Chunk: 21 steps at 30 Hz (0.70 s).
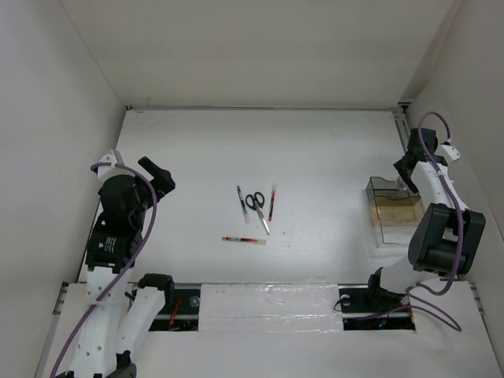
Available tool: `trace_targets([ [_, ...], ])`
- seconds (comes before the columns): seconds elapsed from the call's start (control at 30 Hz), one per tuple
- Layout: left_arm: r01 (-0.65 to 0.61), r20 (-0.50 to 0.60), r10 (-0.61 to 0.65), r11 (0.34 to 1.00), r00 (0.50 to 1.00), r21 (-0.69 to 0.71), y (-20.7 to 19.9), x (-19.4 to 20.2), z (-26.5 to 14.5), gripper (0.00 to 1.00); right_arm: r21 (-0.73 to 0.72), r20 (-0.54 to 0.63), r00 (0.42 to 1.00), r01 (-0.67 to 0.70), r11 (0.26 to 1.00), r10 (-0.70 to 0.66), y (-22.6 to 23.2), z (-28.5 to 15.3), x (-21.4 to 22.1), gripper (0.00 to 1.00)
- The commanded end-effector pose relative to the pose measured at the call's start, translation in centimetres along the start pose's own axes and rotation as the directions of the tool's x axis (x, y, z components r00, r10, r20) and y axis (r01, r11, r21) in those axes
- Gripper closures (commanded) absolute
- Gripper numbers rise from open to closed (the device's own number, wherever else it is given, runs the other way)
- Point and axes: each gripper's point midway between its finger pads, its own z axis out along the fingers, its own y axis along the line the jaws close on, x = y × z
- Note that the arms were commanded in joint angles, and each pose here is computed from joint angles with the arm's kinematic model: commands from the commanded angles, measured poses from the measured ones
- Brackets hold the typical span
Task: Sort the stationery into containers
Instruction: Place the stationery into the container
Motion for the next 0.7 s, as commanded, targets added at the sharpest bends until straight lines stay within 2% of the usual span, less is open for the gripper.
trace_targets([
  [0.0,0.002,0.024,-0.002,1.0,1.0,0.018,-0.4,-0.5,0.3,0.0,0.012,0.056,0.997,-0.059,0.998,0.058,0.3,1.0,-1.8,1.0],
  [0.67,0.0,0.016,0.0,1.0,1.0,0.012,-0.4,-0.4,0.5,0.0,0.065,0.033,0.997,-0.068,0.996,0.066,-1.1,2.7,-0.8,1.0],
])
